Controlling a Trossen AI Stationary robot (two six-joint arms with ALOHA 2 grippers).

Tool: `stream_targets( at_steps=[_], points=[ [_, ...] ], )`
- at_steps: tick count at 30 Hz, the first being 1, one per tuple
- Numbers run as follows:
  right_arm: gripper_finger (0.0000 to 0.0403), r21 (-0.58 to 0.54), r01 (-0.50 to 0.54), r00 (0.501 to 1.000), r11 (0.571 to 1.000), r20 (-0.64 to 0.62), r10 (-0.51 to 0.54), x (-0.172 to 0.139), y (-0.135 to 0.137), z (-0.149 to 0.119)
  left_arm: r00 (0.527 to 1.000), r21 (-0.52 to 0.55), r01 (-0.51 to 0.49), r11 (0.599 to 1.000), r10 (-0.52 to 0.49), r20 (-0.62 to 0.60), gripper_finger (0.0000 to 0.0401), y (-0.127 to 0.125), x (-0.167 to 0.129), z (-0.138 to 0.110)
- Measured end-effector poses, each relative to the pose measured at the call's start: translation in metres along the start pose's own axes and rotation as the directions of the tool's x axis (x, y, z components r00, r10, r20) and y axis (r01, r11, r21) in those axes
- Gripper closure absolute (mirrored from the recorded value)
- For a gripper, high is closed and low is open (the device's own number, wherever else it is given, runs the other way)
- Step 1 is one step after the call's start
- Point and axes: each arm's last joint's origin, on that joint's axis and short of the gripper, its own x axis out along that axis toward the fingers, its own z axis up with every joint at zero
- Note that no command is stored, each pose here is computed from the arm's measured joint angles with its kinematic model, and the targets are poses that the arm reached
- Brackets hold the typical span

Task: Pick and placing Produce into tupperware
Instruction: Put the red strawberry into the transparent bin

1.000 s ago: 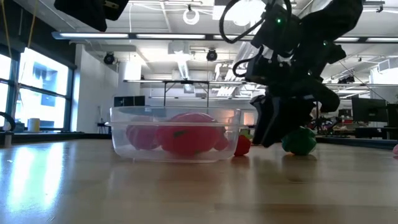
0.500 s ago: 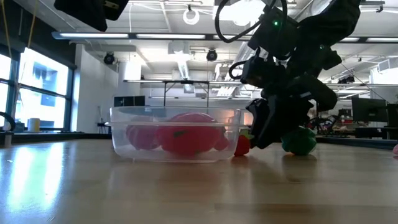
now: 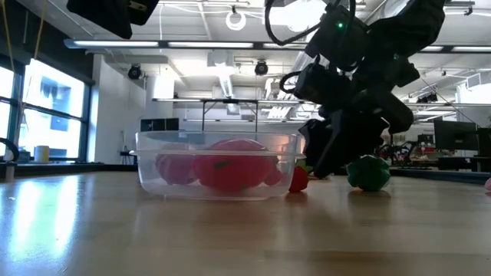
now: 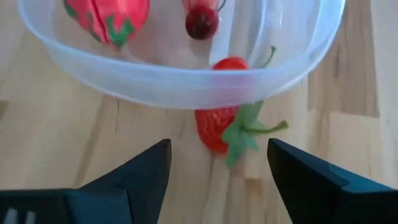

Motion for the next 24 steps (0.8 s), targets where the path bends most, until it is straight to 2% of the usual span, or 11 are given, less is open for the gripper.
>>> stream_targets(
  at_steps=[10,24],
  points=[
    [0.0143,0.03,0.015,1.0,0.999,-0.008,-0.015,0.018,-0.005,-0.007,1.0,0.0,0.0,1.0,0.0,0.0,0.0398,0.0,0.0,0.0],
    [0.015,0.019,0.013,0.999,1.0,0.038,-0.014,0.02,-0.005,0.003,1.0,0.0,0.0,1.0,0.0,0.0,0.0398,0.0,0.0,0.0]
  ],
)
